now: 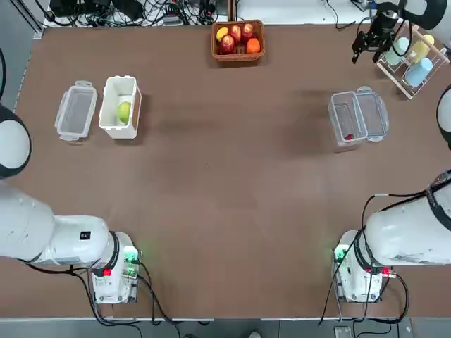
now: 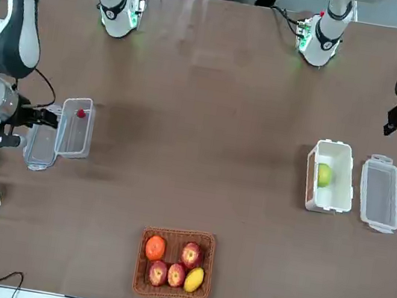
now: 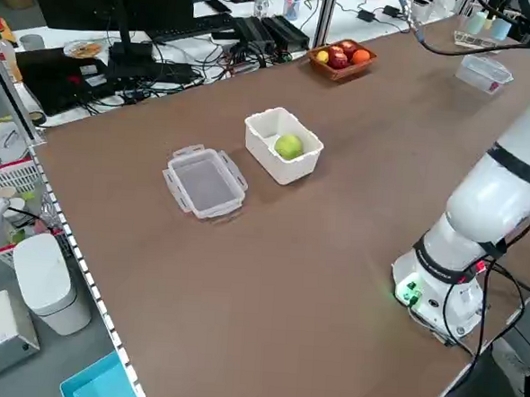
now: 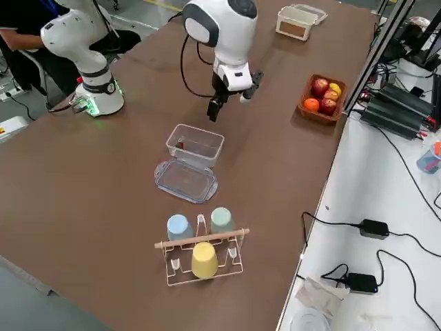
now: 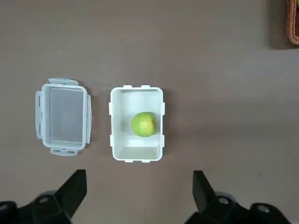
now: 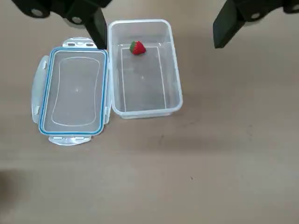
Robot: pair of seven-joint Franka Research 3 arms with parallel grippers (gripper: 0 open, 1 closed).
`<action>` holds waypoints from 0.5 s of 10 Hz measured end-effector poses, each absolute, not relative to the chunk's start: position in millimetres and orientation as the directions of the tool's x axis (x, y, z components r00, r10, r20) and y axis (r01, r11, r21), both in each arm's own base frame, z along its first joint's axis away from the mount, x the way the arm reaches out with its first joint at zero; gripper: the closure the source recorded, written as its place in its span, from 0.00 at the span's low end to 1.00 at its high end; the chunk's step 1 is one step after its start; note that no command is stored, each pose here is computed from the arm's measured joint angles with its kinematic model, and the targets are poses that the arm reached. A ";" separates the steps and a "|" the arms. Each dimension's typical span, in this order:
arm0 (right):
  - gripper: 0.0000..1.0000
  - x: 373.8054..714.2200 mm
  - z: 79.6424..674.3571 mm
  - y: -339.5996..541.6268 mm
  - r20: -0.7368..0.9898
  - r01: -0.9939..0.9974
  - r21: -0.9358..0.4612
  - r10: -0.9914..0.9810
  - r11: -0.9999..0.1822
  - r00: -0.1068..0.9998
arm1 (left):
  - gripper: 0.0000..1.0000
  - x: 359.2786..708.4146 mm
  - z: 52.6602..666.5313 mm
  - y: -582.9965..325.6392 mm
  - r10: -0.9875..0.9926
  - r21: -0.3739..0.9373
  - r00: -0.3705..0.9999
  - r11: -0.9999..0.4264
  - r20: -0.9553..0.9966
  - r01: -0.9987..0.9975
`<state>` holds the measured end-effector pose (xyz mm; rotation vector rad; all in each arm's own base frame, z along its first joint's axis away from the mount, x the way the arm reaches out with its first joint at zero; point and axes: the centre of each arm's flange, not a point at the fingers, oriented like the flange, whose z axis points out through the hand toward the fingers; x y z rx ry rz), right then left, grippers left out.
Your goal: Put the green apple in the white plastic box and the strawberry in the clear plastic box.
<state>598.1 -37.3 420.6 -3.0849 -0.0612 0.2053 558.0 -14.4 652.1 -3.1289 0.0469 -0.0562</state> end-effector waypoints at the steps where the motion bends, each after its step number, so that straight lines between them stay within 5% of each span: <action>1: 0.00 600.9 428.1 -29.4 -0.128 0.020 -0.048 0.026 -0.999 0.991 | 0.00 558.4 652.3 -15.8 -0.032 -0.012 0.999 -0.999 0.039 -0.031; 5: 0.00 601.2 488.3 6.5 -0.092 -0.049 -0.032 -0.046 -0.998 0.995 | 0.00 559.0 651.3 -18.7 -0.036 -0.012 0.999 -0.999 0.037 -0.035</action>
